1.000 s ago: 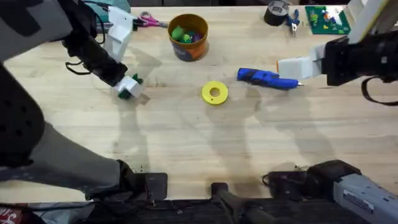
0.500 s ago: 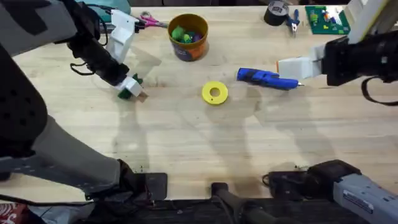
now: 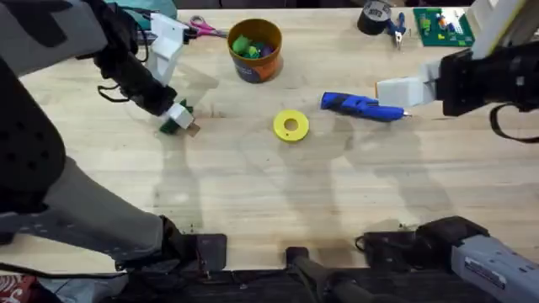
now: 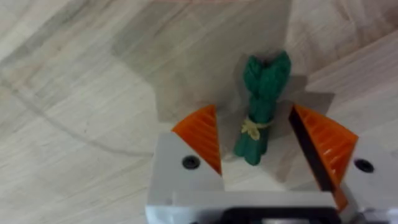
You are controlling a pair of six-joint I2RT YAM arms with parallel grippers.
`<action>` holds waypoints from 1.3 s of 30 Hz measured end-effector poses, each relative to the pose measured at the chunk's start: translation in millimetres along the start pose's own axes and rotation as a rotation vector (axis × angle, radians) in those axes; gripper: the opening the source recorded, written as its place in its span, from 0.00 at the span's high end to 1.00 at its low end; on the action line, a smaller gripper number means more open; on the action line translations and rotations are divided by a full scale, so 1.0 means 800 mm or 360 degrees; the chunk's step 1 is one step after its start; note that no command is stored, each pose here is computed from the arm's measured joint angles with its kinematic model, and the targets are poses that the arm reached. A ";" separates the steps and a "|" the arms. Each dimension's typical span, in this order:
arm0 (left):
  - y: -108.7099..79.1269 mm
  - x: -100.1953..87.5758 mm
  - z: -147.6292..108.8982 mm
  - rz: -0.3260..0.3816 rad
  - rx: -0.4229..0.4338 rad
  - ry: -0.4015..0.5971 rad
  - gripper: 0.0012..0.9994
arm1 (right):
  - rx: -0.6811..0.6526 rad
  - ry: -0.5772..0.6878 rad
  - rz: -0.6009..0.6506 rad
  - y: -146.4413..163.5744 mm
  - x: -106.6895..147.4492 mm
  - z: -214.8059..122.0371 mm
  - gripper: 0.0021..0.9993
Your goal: Pick up the gripper from the table and insert it into the empty holder that is missing its gripper. Then pick up a screw, insert it into the mounting hole, and use the screwdriver to tighten it. Finally, clean up the table by picking up the vegetable and placing it into the bucket.
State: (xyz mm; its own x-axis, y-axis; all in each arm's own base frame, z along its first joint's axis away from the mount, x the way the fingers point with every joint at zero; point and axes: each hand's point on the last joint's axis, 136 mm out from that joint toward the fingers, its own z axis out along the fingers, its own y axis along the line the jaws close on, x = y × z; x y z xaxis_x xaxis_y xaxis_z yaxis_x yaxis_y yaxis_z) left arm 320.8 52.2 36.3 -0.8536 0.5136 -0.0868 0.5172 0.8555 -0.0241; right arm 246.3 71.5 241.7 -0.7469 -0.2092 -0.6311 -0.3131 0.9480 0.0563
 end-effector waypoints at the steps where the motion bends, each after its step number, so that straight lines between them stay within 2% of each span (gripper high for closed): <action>1: 0.000 0.000 0.002 0.0008 -0.0015 0.0009 0.27 | 0.0000 0.0000 0.0000 0.000 0.000 0.000 0.00; 4: -0.003 0.003 0.007 0.0037 -0.0046 0.0048 0.25 | 0.0017 0.0001 0.0000 -0.002 0.000 0.000 0.00; 9: -0.006 0.003 0.007 0.0033 -0.0039 0.0052 0.38 | 0.0059 0.0002 0.0000 -0.008 0.000 0.000 0.00; 11: -0.008 0.003 0.007 0.0029 -0.0030 0.0056 0.58 | 0.0064 0.0003 0.0000 -0.009 0.000 0.000 0.00; 13: -0.008 0.003 0.007 0.0036 -0.0032 0.0056 0.87 | 0.0065 0.0003 0.0000 -0.009 0.000 0.000 0.00; 14: -0.006 0.003 0.006 0.0038 -0.0043 0.0052 0.96 | 0.0065 0.0003 0.0000 -0.009 0.000 0.000 0.00; 15: -0.006 0.002 0.006 0.0036 -0.0045 0.0050 0.98 | 0.0066 0.0002 0.0000 -0.009 0.000 0.000 0.00; 23: -0.002 -0.002 0.006 0.0036 -0.0069 0.0027 0.99 | 0.0066 0.0003 0.0000 -0.009 0.000 0.000 0.00; 26: 0.003 -0.011 -0.001 0.0016 -0.0085 -0.0016 0.99 | 0.0066 0.0003 0.0000 -0.009 0.000 0.000 0.00; 27: 0.015 -0.044 -0.041 -0.0057 -0.0145 -0.0197 0.99 | 0.0066 0.0003 0.0000 -0.009 0.000 0.000 0.00; 30: 0.026 -0.076 -0.096 -0.0167 -0.0218 -0.0412 0.99 | 0.0066 0.0003 0.0000 -0.009 0.000 0.000 0.00; 34: 0.026 -0.115 -0.173 -0.0320 -0.0230 -0.0746 0.99 | 0.0065 0.0003 0.0000 -0.009 0.000 0.000 0.00; 37: 0.010 -0.144 -0.205 -0.0387 -0.0148 -0.0939 0.99 | 0.0066 0.0003 0.0000 -0.009 0.000 0.000 0.00; 39: -0.007 -0.162 -0.210 -0.0405 -0.0066 -0.1006 0.99 | 0.0066 0.0003 0.0000 -0.009 0.000 0.000 0.00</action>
State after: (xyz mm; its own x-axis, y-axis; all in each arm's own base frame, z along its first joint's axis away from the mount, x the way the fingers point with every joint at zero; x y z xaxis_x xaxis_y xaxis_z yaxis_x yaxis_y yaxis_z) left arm 418.0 -8.4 215.3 -0.7418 0.1700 -0.6487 0.2917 0.9528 -0.0838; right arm 248.2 64.6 241.3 -0.7480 -0.2094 -0.6298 -0.2884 0.9572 0.0243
